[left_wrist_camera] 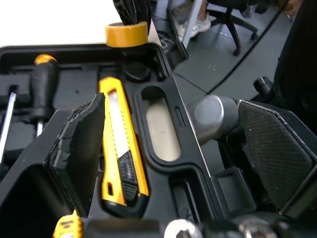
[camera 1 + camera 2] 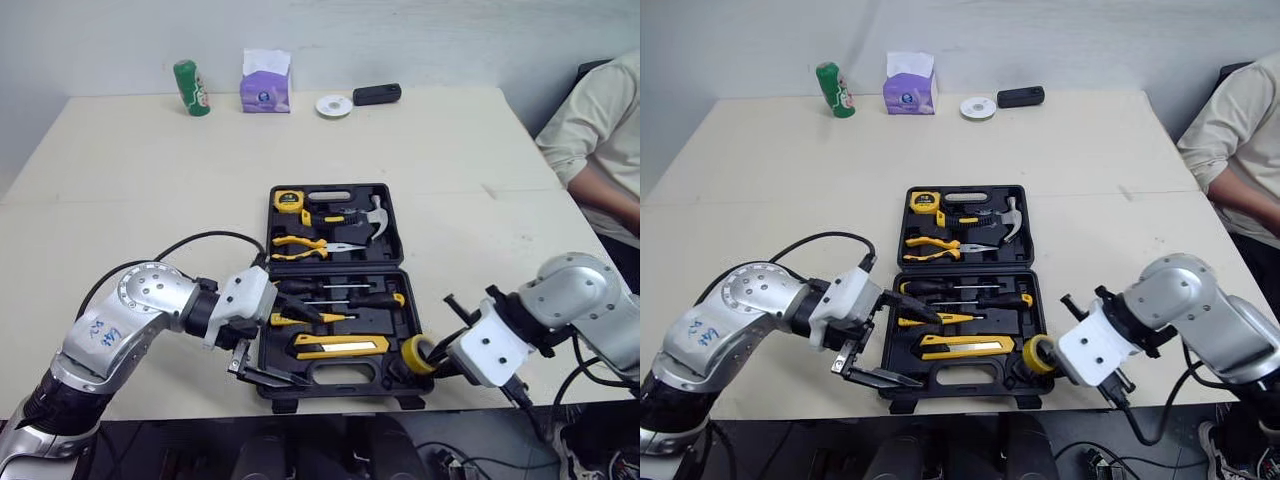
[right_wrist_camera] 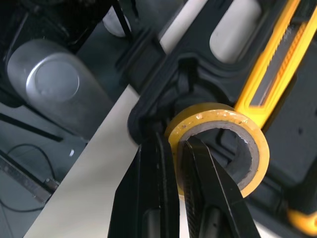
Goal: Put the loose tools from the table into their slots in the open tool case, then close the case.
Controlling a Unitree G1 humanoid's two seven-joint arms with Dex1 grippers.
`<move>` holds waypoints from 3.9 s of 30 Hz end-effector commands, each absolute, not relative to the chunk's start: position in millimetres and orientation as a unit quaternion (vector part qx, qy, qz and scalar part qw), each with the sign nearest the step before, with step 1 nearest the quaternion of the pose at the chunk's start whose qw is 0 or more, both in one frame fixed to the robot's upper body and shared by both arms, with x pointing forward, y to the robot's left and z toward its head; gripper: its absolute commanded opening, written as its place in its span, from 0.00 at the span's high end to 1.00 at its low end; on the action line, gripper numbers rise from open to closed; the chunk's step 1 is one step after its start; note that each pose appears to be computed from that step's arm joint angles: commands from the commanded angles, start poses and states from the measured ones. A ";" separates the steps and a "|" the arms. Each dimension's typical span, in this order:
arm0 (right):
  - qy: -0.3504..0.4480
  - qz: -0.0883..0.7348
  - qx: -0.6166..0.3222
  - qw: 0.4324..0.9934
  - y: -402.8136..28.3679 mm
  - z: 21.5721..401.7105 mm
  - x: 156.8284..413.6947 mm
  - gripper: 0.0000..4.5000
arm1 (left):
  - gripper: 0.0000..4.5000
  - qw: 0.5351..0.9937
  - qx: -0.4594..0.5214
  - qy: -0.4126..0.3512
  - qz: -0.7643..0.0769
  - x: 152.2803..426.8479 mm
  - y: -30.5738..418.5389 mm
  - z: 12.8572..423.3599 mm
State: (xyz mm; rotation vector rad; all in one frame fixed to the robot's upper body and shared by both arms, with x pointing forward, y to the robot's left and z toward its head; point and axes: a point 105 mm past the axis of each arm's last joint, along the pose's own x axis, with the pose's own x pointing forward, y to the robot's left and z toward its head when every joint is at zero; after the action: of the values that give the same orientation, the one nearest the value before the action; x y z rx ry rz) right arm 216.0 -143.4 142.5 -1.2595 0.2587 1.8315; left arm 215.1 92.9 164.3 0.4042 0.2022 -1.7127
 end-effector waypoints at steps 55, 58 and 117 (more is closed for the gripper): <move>0.091 0.738 -0.258 0.617 -123.1 105.0 209.9 0.97 | 0.00 0.625 0.175 0.060 -0.758 202.9 76.6 172.1; 0.109 0.731 -0.247 0.627 -130.5 95.4 213.6 0.97 | 0.00 0.622 0.176 0.061 -0.760 201.4 76.5 172.1; 0.084 0.512 -0.280 0.808 -144.2 120.3 329.7 1.00 | 0.99 0.834 0.190 0.121 -0.504 326.6 146.3 101.6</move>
State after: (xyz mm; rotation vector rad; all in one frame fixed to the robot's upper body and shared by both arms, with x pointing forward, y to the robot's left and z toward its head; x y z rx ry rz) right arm 339.6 -168.1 114.6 -0.5904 0.2367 0.9937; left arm 327.2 153.2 104.4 0.4007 0.2656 -1.0543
